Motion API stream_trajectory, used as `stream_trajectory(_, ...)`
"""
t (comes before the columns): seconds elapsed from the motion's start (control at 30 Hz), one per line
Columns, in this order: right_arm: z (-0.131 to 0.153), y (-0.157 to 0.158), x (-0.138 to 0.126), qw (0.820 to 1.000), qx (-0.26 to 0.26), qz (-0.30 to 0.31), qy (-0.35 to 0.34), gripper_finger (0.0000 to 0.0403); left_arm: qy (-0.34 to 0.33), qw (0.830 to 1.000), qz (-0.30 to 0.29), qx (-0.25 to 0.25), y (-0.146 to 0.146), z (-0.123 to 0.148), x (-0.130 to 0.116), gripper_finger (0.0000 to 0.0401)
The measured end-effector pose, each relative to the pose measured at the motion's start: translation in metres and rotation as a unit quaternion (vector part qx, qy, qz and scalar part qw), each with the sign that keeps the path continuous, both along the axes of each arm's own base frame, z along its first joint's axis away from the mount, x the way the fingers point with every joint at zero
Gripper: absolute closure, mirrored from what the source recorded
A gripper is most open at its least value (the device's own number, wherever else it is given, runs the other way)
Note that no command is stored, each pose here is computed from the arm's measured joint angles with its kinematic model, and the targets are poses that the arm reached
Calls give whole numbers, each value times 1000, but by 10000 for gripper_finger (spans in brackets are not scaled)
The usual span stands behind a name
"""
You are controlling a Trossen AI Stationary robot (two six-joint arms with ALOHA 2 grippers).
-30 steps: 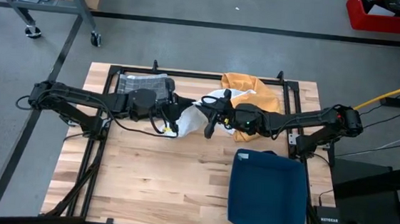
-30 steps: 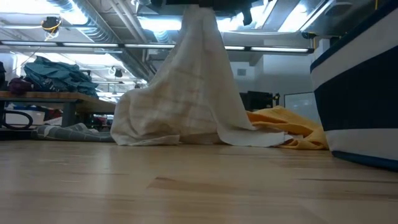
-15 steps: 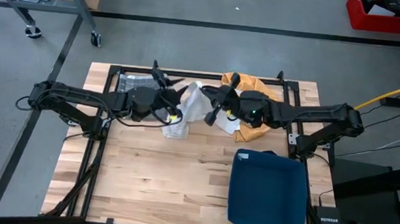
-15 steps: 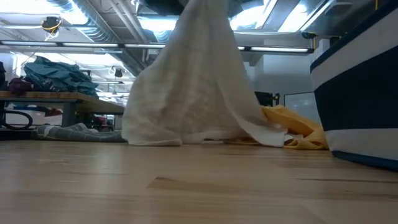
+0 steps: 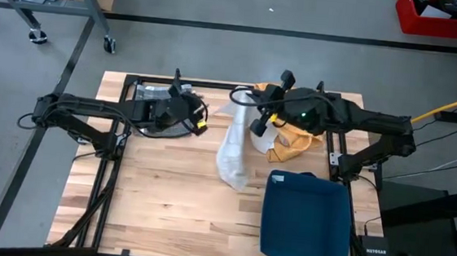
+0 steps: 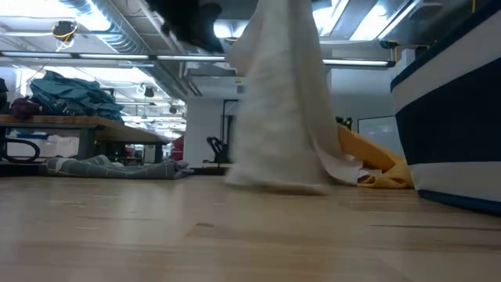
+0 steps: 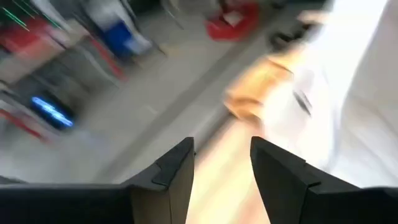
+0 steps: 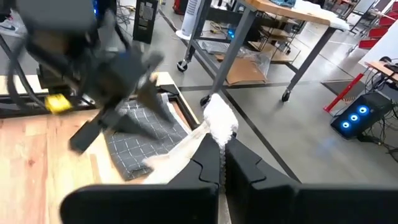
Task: Fold towel
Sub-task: Fold the white towel
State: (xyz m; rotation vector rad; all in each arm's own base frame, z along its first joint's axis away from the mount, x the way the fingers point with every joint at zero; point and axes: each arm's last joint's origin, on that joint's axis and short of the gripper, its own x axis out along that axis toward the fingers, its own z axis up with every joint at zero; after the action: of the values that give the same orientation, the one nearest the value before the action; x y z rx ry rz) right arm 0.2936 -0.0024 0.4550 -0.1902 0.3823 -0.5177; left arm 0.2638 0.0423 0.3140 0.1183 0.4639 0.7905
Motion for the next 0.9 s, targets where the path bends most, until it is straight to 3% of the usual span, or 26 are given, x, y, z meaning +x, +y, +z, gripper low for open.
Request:
stream_trajectory(0.1, 12, 0, -6, 1000, 0, 0, -9, 396, -28, 995, -35, -89, -1, -16, 0, 253)
stream_trajectory(0.2, 22, -1, -10, 1000, -4, 1, -17, 398, -49, 987, -71, -138, -3, -31, 1, 253)
stream_trajectory(0.47, 37, -1, -17, 999, -14, 1, -32, 397, -129, 962, -136, -197, -8, -69, 12, 253)
stream_trajectory(0.67, 40, -2, -18, 999, -20, -14, -41, 398, -212, 922, -181, -267, -14, -91, 26, 253)
stream_trajectory(0.9, 46, -4, -15, 995, -60, -52, -59, 398, -218, 903, -201, -310, -29, -114, 41, 253)
